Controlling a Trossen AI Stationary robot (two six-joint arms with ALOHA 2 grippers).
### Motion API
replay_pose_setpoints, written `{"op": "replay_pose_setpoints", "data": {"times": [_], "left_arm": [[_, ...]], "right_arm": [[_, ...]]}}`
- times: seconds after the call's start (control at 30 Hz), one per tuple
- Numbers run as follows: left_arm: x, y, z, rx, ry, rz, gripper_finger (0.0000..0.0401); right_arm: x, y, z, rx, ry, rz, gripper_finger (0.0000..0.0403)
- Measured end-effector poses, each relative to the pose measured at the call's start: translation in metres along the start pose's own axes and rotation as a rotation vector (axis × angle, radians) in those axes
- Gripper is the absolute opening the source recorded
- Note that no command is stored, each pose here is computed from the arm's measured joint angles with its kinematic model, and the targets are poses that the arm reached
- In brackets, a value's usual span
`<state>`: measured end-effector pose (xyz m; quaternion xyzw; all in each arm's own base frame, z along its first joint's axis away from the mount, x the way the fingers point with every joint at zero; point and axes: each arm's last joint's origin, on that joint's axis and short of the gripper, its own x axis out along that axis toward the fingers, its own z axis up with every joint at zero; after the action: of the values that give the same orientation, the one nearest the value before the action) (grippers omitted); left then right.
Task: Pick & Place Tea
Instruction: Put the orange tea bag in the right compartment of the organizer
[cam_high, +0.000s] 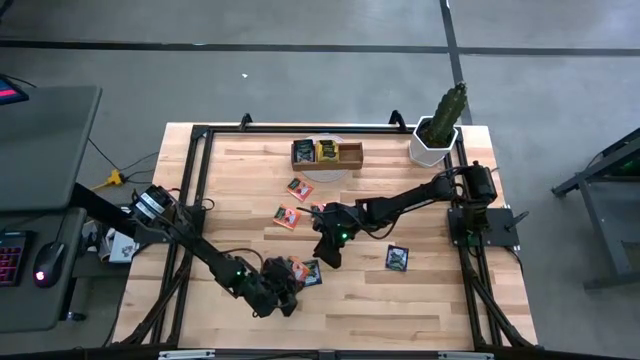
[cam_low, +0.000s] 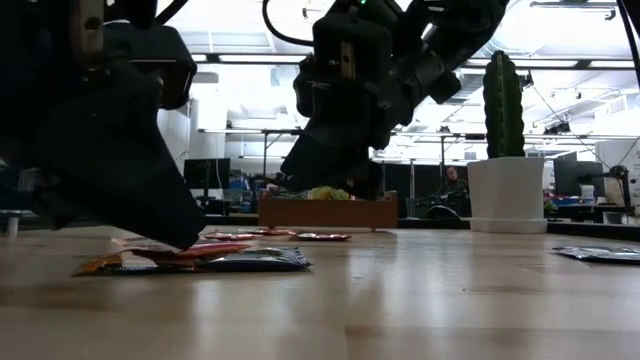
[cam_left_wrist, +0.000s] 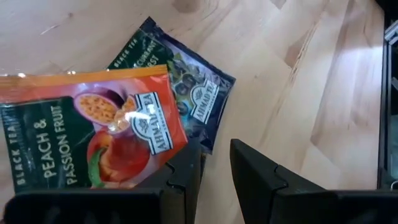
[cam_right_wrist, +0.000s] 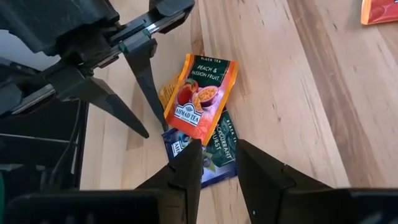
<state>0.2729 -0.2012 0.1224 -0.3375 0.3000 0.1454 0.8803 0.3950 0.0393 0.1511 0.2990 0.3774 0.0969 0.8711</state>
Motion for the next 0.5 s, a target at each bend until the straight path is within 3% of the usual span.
{"op": "replay_pose_setpoints", "data": {"times": [0.27, 0.5], "left_arm": [[0.001, 0.005, -0.003, 0.017, 0.034, 0.037, 0.0087], [0.006, 0.011, -0.009, -0.013, 0.052, 0.089, 0.0087]], "right_arm": [[0.000, 0.001, 0.002, -0.008, -0.015, 0.016, 0.0094], [0.000, 0.003, 0.004, 0.071, -0.028, 0.048, 0.0094]]}}
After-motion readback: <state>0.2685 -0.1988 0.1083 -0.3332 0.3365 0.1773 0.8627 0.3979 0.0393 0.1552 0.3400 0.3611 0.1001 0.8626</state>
